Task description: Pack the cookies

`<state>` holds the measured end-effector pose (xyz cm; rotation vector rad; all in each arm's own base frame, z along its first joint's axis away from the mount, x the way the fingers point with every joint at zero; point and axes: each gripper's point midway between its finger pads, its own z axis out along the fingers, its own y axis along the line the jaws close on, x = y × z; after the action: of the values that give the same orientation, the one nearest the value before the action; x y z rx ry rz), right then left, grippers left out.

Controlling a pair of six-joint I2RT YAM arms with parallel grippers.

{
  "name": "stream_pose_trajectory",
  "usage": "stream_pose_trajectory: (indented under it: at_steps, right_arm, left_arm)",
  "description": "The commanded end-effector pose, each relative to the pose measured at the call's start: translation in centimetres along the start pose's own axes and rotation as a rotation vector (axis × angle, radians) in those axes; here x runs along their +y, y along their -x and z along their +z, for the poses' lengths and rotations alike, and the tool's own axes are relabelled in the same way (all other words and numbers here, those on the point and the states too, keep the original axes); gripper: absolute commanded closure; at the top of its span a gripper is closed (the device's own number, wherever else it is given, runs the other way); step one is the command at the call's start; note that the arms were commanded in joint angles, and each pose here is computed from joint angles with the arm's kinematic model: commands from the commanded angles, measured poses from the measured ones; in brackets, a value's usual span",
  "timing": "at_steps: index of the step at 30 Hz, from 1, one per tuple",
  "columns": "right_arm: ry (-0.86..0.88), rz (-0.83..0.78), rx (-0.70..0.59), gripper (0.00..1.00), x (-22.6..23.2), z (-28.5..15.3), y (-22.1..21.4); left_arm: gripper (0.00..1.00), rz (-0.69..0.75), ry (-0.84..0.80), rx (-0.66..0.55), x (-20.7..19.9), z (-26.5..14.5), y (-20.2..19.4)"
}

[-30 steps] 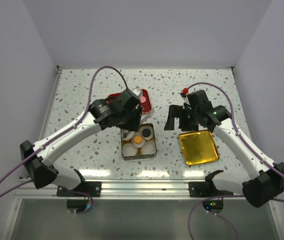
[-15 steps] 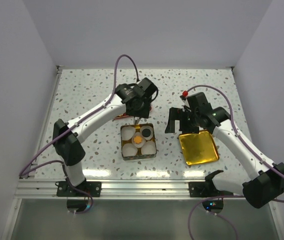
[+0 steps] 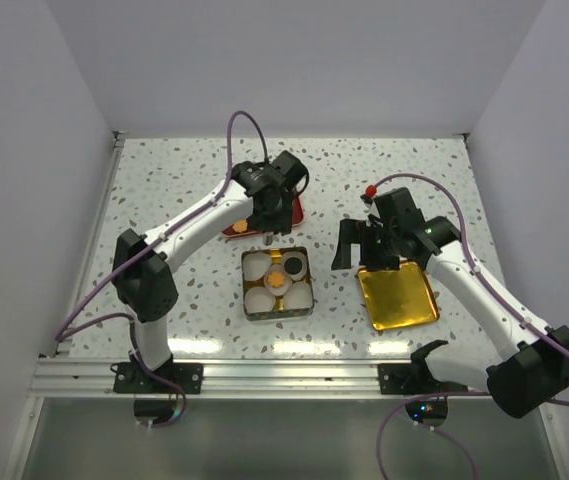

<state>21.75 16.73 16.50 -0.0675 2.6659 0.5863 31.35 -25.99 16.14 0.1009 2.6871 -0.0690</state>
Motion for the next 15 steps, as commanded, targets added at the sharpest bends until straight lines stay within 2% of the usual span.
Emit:
stream_pose_trajectory:
  at_steps: [1,13,15]
  right_arm:
    - [0.018,-0.022,-0.010,0.01,0.2,-0.4,-0.2]
    - [0.013,-0.025,-0.006,0.01,0.1,-0.4,-0.2]
    - [0.015,-0.026,-0.008,0.01,0.2,-0.4,-0.1]
  left_arm:
    - [0.44,-0.015,-0.015,0.013,-0.7,1.3,0.2]
    - [0.44,-0.029,-0.003,0.066,-0.8,3.6,-1.3]
    - [0.47,-0.026,-0.007,0.072,-0.9,3.7,-1.5]
